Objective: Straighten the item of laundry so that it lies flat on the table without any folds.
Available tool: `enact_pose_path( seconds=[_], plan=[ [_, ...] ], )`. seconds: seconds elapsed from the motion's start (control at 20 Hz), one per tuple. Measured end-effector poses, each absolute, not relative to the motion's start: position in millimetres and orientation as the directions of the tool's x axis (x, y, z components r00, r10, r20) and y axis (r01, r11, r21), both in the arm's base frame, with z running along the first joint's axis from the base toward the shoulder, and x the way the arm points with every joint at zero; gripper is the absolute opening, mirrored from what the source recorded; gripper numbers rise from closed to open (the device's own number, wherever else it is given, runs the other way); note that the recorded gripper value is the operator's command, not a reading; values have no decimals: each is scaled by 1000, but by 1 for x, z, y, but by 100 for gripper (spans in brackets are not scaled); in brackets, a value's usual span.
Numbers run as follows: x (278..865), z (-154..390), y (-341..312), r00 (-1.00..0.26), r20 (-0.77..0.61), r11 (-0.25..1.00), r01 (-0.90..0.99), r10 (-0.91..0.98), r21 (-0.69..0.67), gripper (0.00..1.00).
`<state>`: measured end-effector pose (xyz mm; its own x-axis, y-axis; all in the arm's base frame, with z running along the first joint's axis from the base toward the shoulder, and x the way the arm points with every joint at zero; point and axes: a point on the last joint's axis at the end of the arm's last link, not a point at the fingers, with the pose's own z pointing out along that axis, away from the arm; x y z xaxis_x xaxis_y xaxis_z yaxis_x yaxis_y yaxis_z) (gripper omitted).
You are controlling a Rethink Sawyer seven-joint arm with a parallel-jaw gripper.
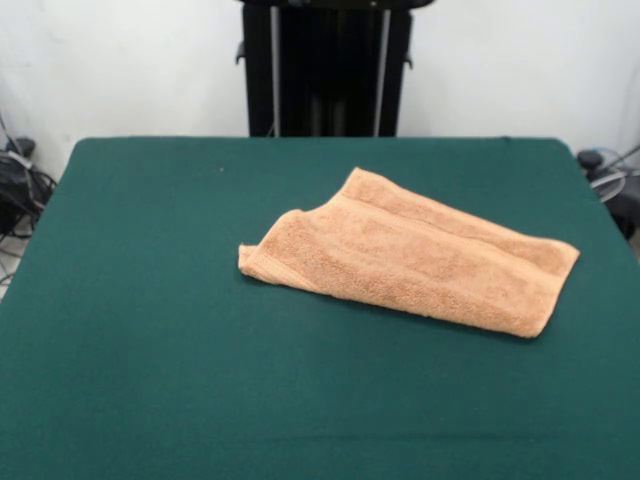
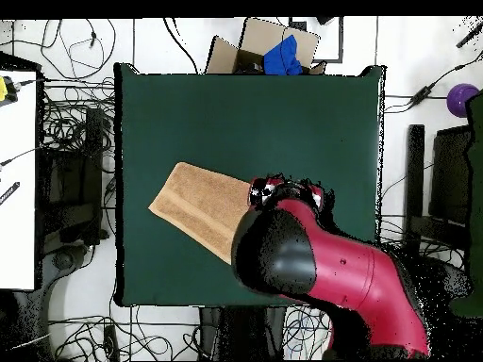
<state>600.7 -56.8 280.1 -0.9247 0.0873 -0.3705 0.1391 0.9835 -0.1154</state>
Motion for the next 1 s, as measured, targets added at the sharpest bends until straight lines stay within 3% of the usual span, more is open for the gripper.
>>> enact_pose_path(
  seconds=[1.0],
  plan=[
    [605,296,-116,-902,-409,969,210,141,-130,100]
  ],
)
